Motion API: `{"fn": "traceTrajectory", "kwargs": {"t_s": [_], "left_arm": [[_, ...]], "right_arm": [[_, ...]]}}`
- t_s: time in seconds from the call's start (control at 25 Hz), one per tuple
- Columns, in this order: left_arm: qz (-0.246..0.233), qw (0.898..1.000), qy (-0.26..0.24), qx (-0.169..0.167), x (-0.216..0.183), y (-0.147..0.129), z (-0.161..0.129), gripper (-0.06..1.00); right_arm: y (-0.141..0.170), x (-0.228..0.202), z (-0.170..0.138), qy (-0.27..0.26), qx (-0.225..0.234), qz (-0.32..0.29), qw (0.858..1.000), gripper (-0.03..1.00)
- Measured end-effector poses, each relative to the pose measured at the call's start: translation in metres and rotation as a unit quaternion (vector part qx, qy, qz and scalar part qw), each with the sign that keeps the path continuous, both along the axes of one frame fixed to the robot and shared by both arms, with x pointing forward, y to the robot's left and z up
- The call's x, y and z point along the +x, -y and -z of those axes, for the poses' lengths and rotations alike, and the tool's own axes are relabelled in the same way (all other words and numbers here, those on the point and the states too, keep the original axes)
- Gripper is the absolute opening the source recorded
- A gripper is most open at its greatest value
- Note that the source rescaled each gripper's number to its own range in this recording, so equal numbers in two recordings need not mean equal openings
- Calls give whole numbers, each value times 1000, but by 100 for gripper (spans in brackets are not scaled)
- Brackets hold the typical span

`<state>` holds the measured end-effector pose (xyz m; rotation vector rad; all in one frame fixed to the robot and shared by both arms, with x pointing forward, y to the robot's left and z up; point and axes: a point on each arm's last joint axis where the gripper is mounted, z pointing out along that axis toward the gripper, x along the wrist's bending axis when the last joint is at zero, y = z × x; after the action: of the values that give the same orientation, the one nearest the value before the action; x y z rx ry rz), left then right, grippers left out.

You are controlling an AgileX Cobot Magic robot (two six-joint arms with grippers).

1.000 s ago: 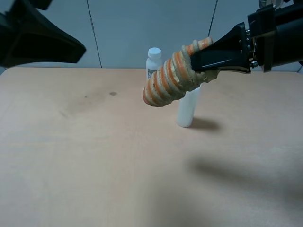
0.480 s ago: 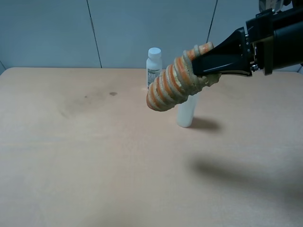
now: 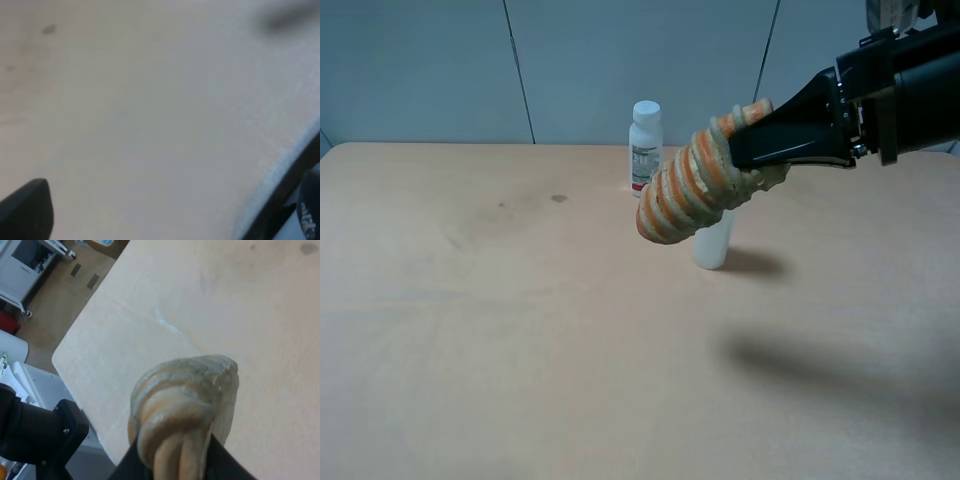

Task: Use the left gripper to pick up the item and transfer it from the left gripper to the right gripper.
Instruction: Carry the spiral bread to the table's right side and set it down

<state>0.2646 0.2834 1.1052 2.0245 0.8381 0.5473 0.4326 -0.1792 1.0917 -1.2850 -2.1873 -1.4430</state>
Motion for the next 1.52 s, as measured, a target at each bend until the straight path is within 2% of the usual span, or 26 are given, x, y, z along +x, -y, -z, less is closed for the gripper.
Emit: {"fn": "traceTrajectory", "kwargs": {"t_s": [0.4,0.6,1.28,1.4,1.52], "left_arm": [[5,999,32,-44,-25,-21,34,94],[15,999,5,-44,-28,-20,53,90],[16,999,11,-51,-28,-19,54,89],[0,999,11,-51,-28,-19,54,89],[-50,997,14,-50,-28,-19,54,89]], "right_arm": [[1,0,1,-5,-7,2,1000,2],[1,0,1,-8,-7,3,1000,2],[1,-1,1,-25,-2,11,1000,2],[1,-1,1,-25,-2,11,1000,1],[1,-1,1,-26,-1,12,1000,0]]}}
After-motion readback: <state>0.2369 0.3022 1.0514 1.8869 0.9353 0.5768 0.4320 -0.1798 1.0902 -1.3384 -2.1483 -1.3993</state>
